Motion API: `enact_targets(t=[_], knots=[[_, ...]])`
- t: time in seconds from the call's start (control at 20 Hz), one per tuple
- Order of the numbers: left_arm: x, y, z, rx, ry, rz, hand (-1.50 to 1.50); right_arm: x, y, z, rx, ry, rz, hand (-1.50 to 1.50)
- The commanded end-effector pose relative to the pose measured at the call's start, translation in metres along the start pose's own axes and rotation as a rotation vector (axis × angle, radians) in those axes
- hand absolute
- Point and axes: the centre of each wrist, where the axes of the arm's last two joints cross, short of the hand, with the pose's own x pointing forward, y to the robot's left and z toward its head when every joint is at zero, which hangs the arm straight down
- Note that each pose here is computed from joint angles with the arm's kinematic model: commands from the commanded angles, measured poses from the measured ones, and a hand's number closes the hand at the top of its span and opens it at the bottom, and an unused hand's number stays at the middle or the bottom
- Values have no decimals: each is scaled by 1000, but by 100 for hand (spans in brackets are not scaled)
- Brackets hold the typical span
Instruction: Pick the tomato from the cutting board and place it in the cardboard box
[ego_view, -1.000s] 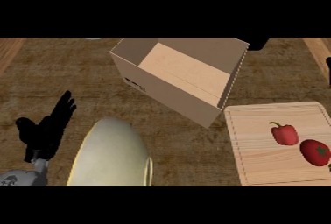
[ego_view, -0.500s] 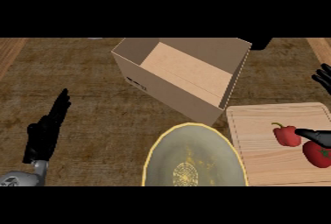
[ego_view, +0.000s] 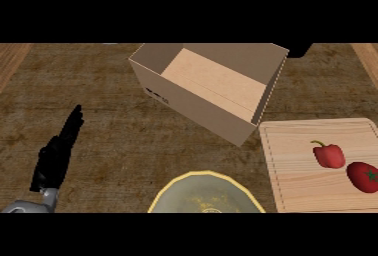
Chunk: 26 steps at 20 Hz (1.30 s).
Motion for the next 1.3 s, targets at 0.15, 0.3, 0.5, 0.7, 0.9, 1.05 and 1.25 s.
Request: enact_targets(t=[0.15,0.3,0.5,0.7,0.9,1.05,1.25], knots=[[2,-11,1,-3,-6,9,0,43,-52,-4,361,147,364,-150],[22,1,-7,-10,-14,3,0,51,-47,-8,547,242,478,-150],[9,-4,5,9,11,-1,0,51,-28,-16,667,282,515,-150],[-3,-2,5,35,11,-8,0,36,-9,-7,714,305,558,-150],[0,8,9,23,12,-13,0,25,14,-8,686,345,587,-150],[22,-6,3,28,17,-2,0,18,23,-5,668,366,604,-150],[4,8,0,9,8,0,0,12,14,-1,673,399,625,-150]])
